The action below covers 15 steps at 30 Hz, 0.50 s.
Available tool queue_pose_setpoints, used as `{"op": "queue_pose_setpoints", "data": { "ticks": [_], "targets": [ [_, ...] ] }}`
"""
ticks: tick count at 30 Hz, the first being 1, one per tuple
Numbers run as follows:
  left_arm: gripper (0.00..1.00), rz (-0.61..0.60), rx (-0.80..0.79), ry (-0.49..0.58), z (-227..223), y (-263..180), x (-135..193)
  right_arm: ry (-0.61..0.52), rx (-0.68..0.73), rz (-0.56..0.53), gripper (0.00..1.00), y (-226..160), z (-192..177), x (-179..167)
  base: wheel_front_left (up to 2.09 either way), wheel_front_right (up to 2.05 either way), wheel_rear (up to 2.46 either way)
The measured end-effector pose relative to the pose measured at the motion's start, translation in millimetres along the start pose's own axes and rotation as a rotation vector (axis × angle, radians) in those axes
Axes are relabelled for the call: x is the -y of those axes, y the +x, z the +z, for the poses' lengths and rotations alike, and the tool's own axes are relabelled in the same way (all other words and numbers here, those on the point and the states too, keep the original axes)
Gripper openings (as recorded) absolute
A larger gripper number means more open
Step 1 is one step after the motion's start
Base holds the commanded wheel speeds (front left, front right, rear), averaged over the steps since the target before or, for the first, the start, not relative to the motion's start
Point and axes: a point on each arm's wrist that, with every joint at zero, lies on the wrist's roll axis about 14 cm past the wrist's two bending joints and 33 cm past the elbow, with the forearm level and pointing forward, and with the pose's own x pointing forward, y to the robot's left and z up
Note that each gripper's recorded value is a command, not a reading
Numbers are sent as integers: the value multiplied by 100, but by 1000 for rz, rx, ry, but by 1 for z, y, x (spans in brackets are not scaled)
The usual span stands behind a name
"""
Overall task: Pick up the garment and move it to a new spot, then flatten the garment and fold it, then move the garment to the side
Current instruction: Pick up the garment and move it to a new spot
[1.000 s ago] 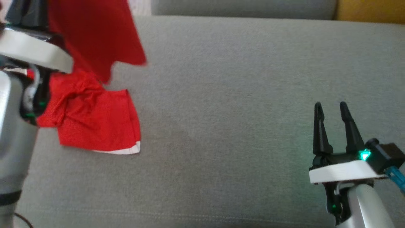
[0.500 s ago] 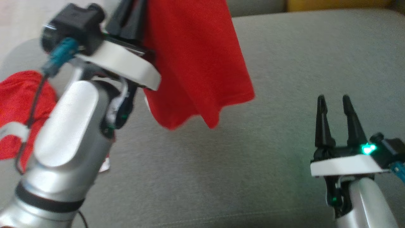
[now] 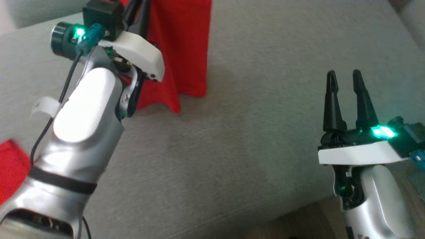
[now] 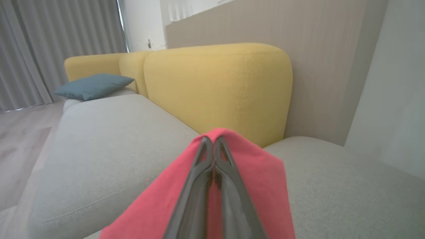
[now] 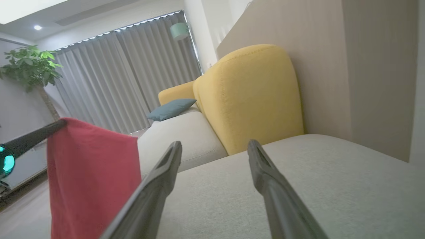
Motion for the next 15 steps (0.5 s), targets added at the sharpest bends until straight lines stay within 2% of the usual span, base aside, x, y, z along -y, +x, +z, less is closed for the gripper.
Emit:
{"op": "queue_pose_setpoints", "data": {
  "ticks": [1,2,3,8,15],
  "targets": [
    [0,-11,-16,-5,-9,5,4,-5,1,-12,100,-1,1,4,0,0,0],
    [31,-26,-32,-11,-18,11,9,-7,0,-26,100,-3,1,9,0,0,0],
    [100,-43,-42,-14,-25,15,15,-11,-5,-39,100,-5,1,13,0,0,0],
    [100,-70,-52,-47,-48,26,29,-28,-22,-86,100,-9,-3,28,0,0,0],
    [100,29,-1,-25,-30,10,-13,-44,-24,-41,100,3,-9,16,0,0,0]
  ]
}}
